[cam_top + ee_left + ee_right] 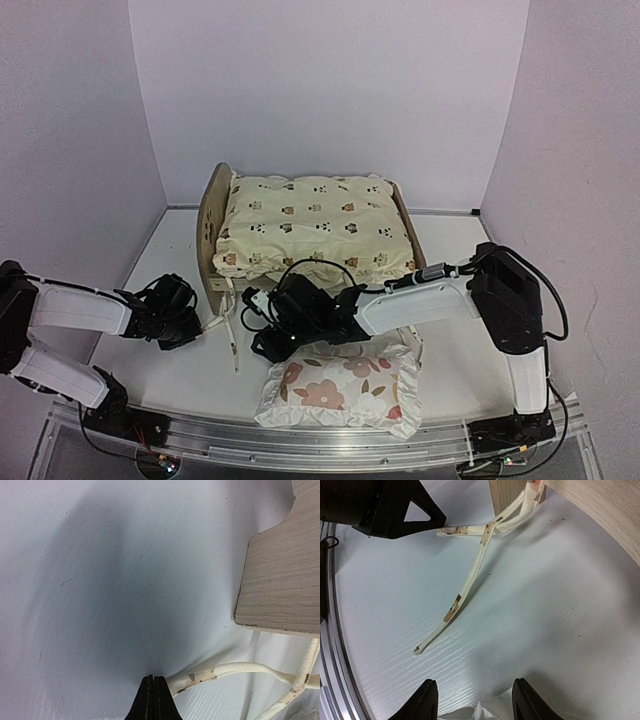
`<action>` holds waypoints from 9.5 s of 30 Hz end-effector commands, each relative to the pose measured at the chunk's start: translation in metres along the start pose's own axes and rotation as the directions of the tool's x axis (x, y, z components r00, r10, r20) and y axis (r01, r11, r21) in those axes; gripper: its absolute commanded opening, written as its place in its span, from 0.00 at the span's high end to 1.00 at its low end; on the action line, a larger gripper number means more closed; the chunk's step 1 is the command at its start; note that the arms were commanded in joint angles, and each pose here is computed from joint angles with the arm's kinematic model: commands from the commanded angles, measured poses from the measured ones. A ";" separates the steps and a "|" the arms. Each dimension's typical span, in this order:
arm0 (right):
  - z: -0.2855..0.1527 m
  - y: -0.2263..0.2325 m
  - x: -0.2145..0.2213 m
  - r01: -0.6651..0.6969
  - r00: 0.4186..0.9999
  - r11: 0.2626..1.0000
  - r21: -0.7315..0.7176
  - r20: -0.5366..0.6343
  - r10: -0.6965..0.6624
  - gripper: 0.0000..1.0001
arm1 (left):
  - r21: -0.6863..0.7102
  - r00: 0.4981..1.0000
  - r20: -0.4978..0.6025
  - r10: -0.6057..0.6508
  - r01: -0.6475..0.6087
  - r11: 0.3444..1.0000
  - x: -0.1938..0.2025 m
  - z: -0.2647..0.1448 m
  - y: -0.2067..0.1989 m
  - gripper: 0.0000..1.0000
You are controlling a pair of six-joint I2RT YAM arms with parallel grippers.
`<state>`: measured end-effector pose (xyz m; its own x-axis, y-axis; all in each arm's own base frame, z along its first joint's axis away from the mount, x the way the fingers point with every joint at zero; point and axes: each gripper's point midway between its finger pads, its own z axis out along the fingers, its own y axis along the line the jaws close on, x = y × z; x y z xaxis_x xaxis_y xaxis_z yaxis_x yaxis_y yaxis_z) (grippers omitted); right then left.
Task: Set up the pet bed
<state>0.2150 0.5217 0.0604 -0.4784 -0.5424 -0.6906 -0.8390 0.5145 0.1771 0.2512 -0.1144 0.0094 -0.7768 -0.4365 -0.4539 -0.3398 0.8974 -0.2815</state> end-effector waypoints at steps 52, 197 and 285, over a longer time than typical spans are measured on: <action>-0.027 -0.004 -0.014 0.053 0.995 0.998 0.026 0.081 -0.055 0.49 | -0.118 0.970 -0.164 0.182 -0.202 0.972 0.019 0.003 -0.012 1.00; -0.030 -0.025 -0.087 0.011 0.908 1.000 0.027 0.419 -0.022 0.89 | 0.202 0.816 0.295 0.497 -0.561 0.803 -0.004 -0.102 -0.193 1.00; -0.021 -0.132 -0.092 0.139 0.924 0.972 0.190 0.328 -0.196 0.79 | 0.084 0.826 0.237 0.512 -0.542 0.836 -0.021 -0.068 -0.183 1.00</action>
<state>0.3425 0.4788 0.1144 -0.2406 -0.3894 -0.8891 -0.8546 0.5192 0.0039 0.2898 -0.2632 0.1131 -0.6979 0.1127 -0.7073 0.1883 0.9817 -0.0294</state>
